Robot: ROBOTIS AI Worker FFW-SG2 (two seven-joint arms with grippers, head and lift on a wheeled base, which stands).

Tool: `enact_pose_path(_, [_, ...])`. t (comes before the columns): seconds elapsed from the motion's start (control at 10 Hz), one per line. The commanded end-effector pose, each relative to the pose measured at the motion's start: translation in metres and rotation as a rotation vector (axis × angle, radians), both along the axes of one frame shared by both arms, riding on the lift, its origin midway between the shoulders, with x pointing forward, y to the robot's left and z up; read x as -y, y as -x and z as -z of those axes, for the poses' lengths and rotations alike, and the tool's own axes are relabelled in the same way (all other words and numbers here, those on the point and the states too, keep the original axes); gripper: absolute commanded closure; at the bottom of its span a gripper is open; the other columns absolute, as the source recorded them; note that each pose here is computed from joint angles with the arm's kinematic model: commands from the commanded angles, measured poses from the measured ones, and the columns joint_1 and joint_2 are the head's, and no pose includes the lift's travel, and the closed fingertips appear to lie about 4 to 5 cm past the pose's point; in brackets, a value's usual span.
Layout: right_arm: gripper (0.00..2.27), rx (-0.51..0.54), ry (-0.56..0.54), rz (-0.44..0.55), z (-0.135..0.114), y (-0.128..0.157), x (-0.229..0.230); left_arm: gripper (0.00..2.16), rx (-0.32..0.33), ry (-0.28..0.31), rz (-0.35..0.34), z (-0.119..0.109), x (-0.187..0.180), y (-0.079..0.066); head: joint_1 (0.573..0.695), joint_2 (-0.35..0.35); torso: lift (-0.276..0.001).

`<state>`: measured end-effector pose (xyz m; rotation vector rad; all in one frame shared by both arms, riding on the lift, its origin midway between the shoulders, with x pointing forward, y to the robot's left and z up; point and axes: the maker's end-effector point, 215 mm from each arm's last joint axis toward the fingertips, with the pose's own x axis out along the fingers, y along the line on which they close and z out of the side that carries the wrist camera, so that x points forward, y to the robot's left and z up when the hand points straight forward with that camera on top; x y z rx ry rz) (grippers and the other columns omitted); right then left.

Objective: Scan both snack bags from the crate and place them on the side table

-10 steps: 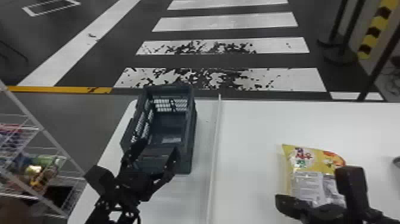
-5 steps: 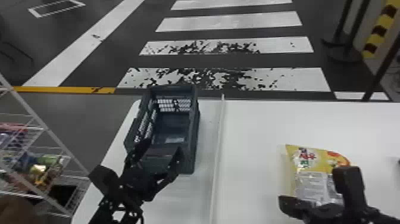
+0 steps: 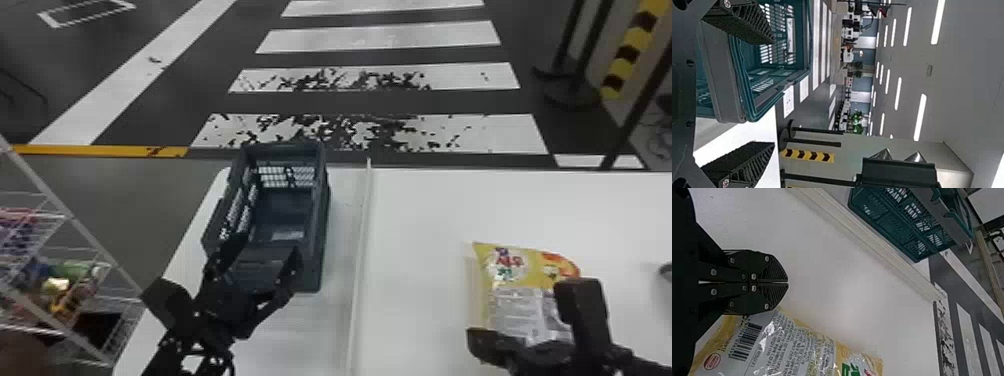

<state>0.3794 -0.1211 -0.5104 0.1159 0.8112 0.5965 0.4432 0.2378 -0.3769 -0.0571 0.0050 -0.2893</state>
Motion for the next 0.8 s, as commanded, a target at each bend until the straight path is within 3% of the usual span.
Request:
enact_pose_path(0.0, [2.25,-0.002,0.003,0.004,0.001,0.001,0.002,0.08,0.001,0.0,0.0,0.0,0.0,0.0,0.695,0.161,-0.095])
enact_pose_path(0.3, [2.25,0.0,-0.019,-0.001,-0.005,0.005,-0.001,0.08,0.001,0.0,0.0,0.0,0.0,0.0,0.695,0.155,-0.095])
enact_pose_path(0.5, [2.25,0.017,-0.1,0.004,-0.037,0.005,-0.008,0.08,0.001,0.0,0.002,-0.001,0.0,0.0,0.695,0.167,-0.095])
enact_pose_path(0.7, [2.25,0.041,-0.136,0.078,-0.056,-0.011,0.024,0.08,-0.002,0.0,0.002,0.001,0.0,0.001,0.695,0.165,-0.095])
